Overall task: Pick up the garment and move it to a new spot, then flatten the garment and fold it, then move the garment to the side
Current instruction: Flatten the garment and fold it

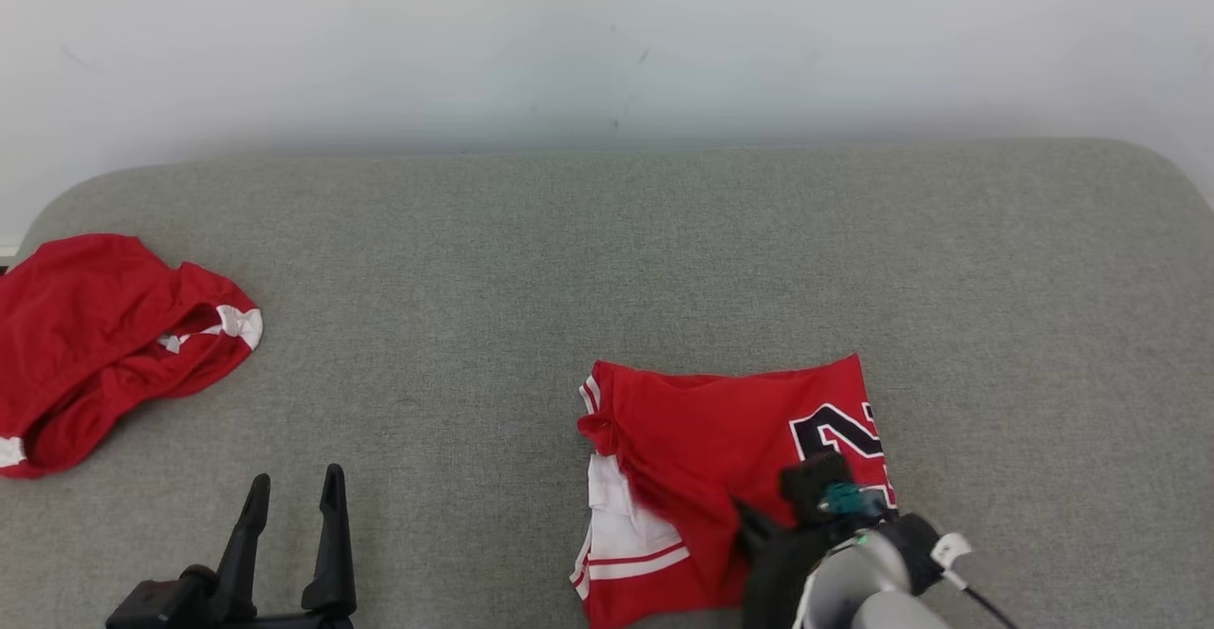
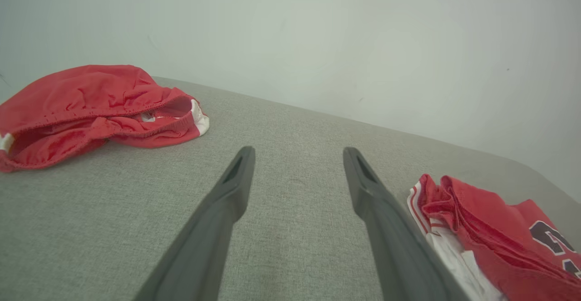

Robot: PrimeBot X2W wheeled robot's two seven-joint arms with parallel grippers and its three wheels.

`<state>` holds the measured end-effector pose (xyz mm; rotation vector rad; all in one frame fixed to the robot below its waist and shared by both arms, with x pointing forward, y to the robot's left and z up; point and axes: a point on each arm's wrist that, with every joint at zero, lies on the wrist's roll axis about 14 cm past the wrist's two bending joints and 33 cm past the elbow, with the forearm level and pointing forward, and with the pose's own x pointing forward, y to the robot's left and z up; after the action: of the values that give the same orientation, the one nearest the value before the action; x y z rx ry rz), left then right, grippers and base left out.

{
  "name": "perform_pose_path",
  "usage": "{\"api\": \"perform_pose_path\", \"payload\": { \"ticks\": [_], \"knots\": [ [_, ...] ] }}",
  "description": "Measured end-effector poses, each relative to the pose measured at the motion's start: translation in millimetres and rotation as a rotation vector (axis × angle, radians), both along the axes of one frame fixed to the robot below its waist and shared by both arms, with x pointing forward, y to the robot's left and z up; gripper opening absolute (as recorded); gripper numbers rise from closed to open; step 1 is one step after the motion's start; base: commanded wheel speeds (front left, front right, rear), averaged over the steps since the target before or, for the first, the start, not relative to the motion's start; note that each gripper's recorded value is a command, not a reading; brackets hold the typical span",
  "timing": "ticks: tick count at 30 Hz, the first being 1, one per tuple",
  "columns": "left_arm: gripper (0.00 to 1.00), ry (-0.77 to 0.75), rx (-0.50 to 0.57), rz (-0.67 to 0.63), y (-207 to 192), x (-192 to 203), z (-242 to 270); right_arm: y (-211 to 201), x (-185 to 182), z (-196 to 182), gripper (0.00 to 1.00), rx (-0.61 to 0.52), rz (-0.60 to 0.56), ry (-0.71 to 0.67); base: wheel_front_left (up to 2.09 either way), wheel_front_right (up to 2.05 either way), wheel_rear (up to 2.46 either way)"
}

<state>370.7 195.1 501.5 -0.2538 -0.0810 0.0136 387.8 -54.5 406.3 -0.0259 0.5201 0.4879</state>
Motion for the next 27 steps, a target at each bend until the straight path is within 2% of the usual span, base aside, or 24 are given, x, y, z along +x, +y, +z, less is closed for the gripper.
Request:
{"api": "perform_pose_path", "payload": {
  "ticks": [9,13,17,18,19,20,27],
  "knots": [
    [1.00,-0.009,0.001,0.009,4,-3,3,48,-21,16,0.00,0.064,0.124,-0.015,0.00,0.00,0.00],
    [1.00,-0.012,0.004,0.011,5,-4,4,75,-36,36,0.00,0.215,0.158,0.011,0.00,0.00,0.00],
    [1.00,-0.015,0.005,0.007,4,-6,5,83,-32,67,0.00,0.311,0.155,-0.068,0.00,0.00,0.00],
    [1.00,-0.017,0.006,0.006,3,-6,6,78,-28,75,0.24,0.329,0.134,-0.097,0.00,0.00,0.00],
    [1.00,-0.020,0.006,0.004,3,-6,7,71,-22,83,0.56,0.339,0.109,-0.132,0.00,0.00,0.00],
    [1.00,-0.024,0.008,0.003,3,-6,8,63,-17,90,1.00,0.343,0.081,-0.172,0.00,0.00,0.00],
    [1.00,-0.042,0.008,0.003,0,-6,14,-17,5,131,1.00,0.326,-0.146,-0.431,0.00,0.00,0.00]
  ]
}}
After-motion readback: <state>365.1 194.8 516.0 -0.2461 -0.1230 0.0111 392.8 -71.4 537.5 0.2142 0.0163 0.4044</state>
